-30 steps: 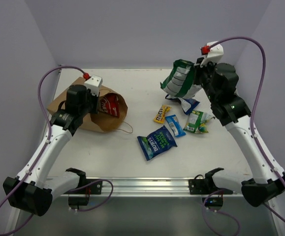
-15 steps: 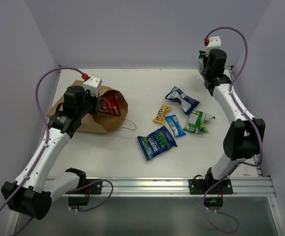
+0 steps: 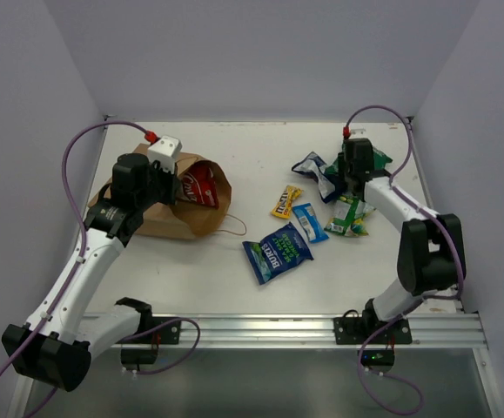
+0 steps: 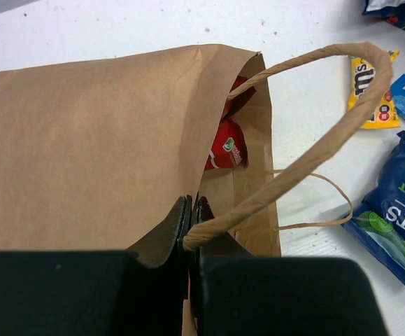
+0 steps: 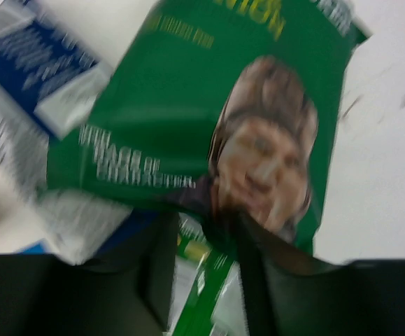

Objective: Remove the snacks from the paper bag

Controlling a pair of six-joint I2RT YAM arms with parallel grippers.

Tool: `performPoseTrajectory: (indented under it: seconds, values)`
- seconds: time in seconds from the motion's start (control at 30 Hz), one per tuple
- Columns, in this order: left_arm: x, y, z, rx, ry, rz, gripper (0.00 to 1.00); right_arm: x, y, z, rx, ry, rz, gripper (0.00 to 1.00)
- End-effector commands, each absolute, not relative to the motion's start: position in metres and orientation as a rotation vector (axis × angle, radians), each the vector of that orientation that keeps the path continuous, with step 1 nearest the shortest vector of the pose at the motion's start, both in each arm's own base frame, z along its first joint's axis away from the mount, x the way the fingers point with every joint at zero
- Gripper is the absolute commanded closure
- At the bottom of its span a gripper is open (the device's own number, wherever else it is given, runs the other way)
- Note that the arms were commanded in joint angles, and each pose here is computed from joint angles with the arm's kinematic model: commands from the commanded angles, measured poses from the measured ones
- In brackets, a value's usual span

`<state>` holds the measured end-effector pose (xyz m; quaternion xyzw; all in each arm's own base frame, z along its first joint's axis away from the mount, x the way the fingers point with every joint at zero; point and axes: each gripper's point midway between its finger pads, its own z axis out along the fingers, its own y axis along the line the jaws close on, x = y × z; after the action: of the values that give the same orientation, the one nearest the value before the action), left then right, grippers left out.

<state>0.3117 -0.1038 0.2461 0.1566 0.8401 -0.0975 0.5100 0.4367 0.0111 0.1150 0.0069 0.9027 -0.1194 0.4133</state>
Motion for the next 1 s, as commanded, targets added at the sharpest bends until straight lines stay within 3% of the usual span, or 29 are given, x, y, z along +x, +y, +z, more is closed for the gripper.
performPoseTrajectory:
  seconds: [0.0,0.03,0.17,0.27,0.47,0.63,0.97]
  values:
    - [0.317,-0.118,0.28,0.385,1.921,-0.314,1.0,0.402,0.059,0.175,0.078,2.169,-0.074,0.5]
    - [0.316,-0.118,0.282,0.387,1.914,-0.317,1.0,0.395,0.066,0.183,0.066,2.155,-0.052,0.35]
    - [0.313,-0.117,0.29,0.383,1.896,-0.318,1.0,0.368,0.111,0.234,0.008,2.039,0.191,0.15]
    - [0.31,-0.119,0.295,0.386,1.892,-0.338,1.0,0.344,0.167,0.268,-0.15,1.932,0.454,0.06]
    - [0.309,-0.123,0.306,0.385,1.884,-0.363,1.0,0.295,0.293,0.29,-0.504,1.804,0.809,0.05]
    - [0.305,-0.129,0.313,0.392,1.875,-0.41,1.0,0.281,0.362,0.279,-0.647,1.764,0.931,0.05]
    - [0.299,-0.14,0.319,0.417,1.876,-0.487,1.0,0.328,0.398,0.249,-0.631,1.767,0.826,0.03]
